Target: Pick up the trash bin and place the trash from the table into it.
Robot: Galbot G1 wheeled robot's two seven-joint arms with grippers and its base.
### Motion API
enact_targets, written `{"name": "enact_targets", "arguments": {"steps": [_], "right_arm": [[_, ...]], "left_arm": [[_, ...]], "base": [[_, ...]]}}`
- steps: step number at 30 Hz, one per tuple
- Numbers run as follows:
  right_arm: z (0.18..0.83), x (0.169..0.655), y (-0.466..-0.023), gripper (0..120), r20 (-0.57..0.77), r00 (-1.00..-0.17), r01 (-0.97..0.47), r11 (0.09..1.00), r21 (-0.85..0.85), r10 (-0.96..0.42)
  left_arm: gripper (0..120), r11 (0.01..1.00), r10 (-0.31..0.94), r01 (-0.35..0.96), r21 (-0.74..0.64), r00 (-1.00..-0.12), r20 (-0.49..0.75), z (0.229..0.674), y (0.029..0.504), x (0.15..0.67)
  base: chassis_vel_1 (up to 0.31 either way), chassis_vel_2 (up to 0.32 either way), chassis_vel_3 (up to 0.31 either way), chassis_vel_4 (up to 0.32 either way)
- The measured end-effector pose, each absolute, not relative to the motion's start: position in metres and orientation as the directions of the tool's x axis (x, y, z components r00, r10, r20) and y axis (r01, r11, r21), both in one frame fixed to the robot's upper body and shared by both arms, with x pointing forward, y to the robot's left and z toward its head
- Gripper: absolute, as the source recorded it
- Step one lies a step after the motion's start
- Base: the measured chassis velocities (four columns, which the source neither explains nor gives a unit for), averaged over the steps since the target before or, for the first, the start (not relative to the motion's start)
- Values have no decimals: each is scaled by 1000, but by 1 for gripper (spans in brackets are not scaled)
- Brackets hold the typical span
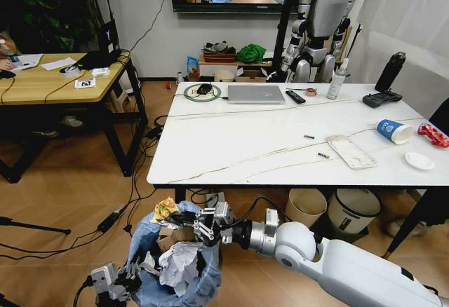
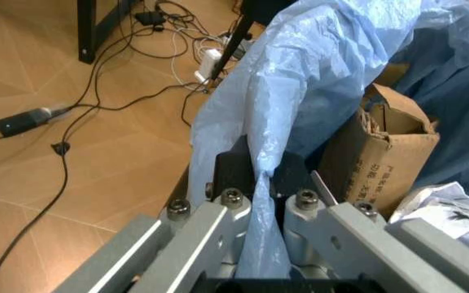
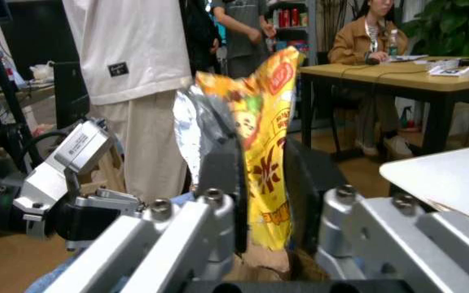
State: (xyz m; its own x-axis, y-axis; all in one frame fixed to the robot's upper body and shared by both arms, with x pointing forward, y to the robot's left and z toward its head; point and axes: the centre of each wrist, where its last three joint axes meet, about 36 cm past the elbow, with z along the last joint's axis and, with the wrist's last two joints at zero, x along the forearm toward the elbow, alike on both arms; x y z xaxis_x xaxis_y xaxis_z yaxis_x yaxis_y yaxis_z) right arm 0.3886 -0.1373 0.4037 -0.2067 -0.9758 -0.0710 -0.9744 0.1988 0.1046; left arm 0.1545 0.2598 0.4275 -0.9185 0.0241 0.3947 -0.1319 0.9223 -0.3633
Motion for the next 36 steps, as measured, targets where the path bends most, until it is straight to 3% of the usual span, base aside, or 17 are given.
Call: {"name": "enact_targets", "arguments": {"steps": [5, 7, 11, 18, 23, 30, 32, 35, 36], "right_arm": [[403, 389, -140, 40, -71, -219, -972, 212, 100, -973], [403, 389, -141, 43, -71, -223, -972, 215, 98, -972], [406, 387, -147, 63, -70, -230, -970, 224, 92, -971], [416, 394, -159, 84, -97, -280, -959, 274, 70, -955], [451, 430, -181, 99, -192, -422, -906, 419, 55, -886], [493, 471, -244, 100, -294, -616, -777, 625, 76, -731], [493, 472, -251, 100, -295, -633, -763, 642, 82, -715], [484, 466, -297, 100, -264, -771, -625, 767, 144, -579], [484, 466, -297, 100, -264, -771, -625, 767, 144, -579]], "left_arm": [[0, 923, 27, -129, -364, -918, 395, 426, 258, 156], [0, 923, 28, -129, -363, -918, 397, 425, 258, 155], [0, 924, 32, -125, -362, -917, 398, 424, 258, 155], [0, 936, 34, -106, -336, -922, 386, 418, 261, 153], [0, 950, 29, -87, -299, -931, 365, 411, 258, 151], [0, 961, 23, -79, -264, -931, 364, 398, 261, 152], [0, 962, 24, -77, -261, -931, 365, 398, 262, 153], [0, 968, 42, -54, -246, -929, 368, 394, 266, 156], [0, 968, 42, -54, -246, -929, 368, 394, 266, 156]], "base": [[0, 0, 0, 0], [0, 0, 0, 0], [0, 0, 0, 0], [0, 0, 0, 0], [0, 0, 0, 0], [0, 0, 0, 0], [0, 0, 0, 0], [0, 0, 0, 0], [0, 0, 0, 0]]}}
